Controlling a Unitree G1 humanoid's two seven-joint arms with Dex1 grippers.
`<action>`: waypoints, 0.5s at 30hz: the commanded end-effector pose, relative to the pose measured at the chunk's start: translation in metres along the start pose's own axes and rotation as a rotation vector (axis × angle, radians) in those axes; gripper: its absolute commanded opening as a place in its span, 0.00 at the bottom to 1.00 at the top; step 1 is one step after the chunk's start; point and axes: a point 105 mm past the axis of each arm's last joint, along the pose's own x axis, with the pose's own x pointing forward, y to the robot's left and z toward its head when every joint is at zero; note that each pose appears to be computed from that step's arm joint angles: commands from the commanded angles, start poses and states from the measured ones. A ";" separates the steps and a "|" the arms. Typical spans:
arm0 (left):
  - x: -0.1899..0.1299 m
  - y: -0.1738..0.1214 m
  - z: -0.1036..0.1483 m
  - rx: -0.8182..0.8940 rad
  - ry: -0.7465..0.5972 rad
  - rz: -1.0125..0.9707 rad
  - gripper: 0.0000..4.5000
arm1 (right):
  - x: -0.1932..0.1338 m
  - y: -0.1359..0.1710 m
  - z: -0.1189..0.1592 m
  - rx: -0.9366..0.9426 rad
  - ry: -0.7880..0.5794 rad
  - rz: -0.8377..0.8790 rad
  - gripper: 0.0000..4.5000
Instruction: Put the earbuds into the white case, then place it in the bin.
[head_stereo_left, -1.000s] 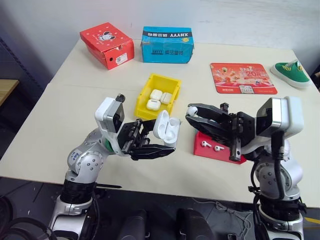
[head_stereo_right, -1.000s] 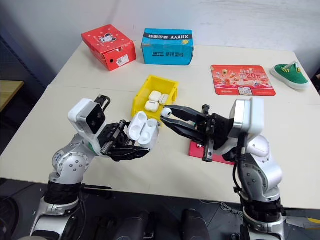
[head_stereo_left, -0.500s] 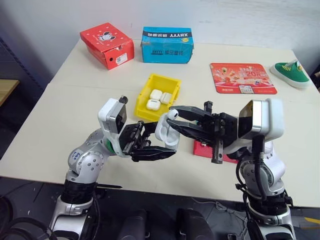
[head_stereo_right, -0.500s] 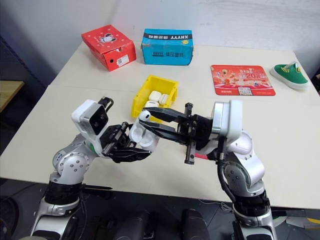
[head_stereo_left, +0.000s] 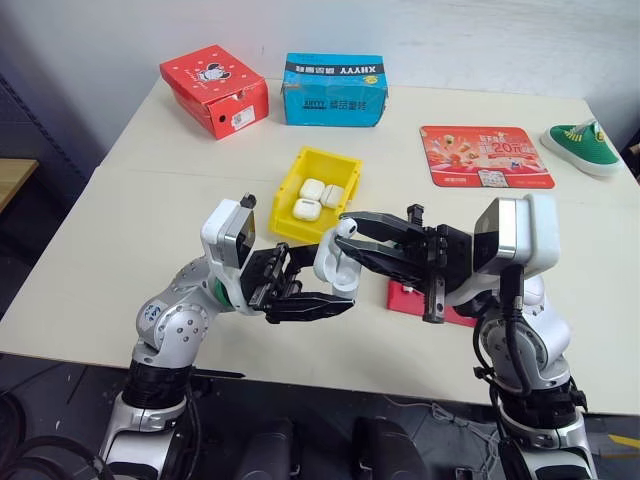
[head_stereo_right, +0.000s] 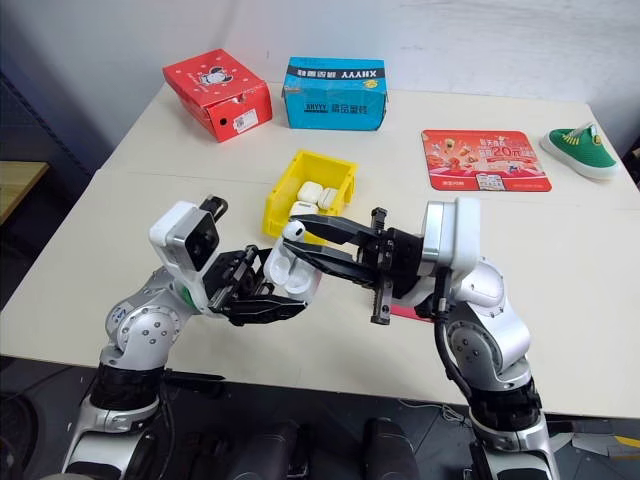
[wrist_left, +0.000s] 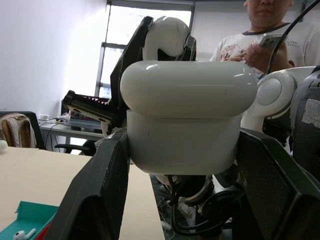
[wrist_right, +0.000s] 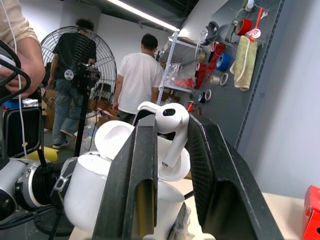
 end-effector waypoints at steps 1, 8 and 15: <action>0.004 -0.003 0.011 0.060 -0.034 -0.025 0.62 | -0.003 0.005 -0.003 0.010 0.024 0.026 0.10; 0.006 -0.006 0.011 0.071 -0.031 -0.041 0.62 | -0.009 0.009 -0.013 0.036 0.086 0.039 0.10; 0.008 -0.006 0.011 0.080 -0.025 -0.050 0.62 | -0.012 0.011 -0.020 0.067 0.120 0.038 0.10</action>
